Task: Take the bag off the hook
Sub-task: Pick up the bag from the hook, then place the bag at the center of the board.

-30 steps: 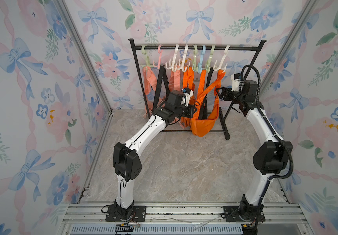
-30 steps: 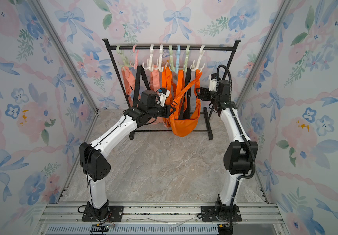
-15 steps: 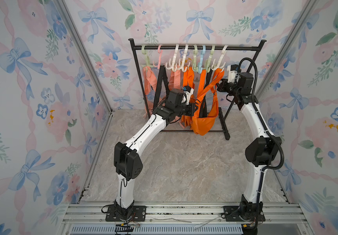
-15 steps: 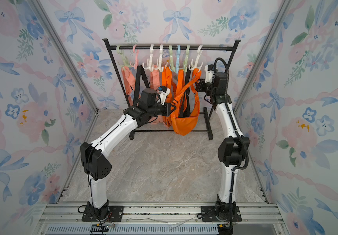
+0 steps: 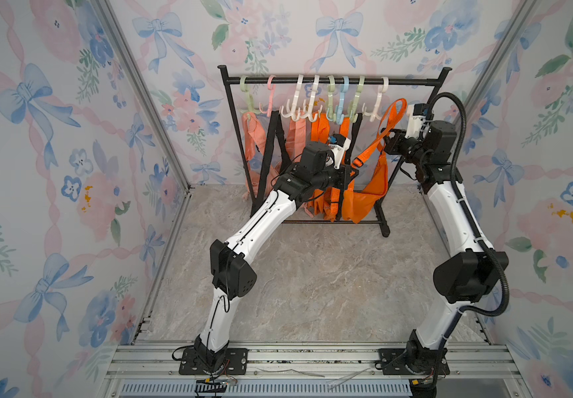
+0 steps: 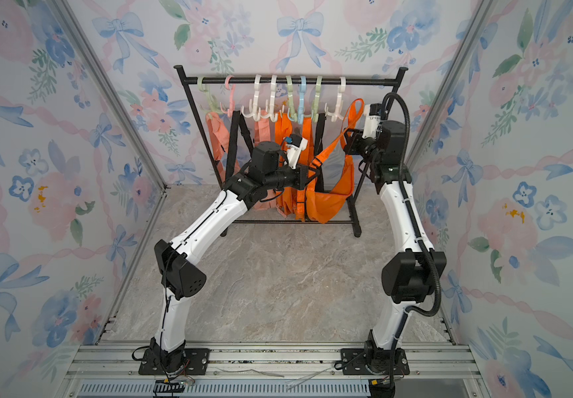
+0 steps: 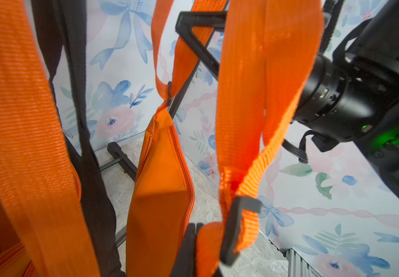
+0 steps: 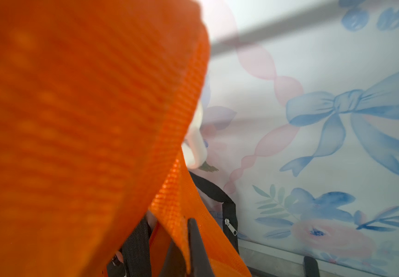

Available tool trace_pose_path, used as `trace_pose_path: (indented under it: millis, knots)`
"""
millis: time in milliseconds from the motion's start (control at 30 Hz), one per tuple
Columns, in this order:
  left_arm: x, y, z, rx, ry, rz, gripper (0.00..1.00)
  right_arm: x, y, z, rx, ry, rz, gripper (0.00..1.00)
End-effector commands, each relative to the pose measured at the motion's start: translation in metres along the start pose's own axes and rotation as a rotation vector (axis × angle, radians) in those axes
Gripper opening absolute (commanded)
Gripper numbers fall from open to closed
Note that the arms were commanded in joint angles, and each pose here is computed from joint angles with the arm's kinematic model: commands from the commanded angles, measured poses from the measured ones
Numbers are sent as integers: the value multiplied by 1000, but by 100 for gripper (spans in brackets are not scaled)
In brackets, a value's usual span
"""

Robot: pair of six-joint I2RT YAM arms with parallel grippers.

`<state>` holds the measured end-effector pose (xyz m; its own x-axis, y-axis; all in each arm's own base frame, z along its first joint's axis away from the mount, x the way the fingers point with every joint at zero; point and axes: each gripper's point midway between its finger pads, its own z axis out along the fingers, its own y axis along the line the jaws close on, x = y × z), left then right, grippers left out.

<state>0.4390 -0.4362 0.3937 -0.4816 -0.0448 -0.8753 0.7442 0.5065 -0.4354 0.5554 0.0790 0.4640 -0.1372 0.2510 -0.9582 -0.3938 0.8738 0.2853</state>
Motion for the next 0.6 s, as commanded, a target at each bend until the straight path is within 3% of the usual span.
trace_pose_path:
  millis: [0, 267, 567]
  knots:
    - [-10, -16, 2, 46, -28, 7, 7, -19, 6, -11, -12, -45, -8, 1]
    - [-9, -20, -11, 30, -22, 17, 8, -1, 21, -34, -4, -19, -27, 1]
    - [2, 6, -45, -84, -5, -17, 7, 12, 13, -122, 249, -41, -103, 1]
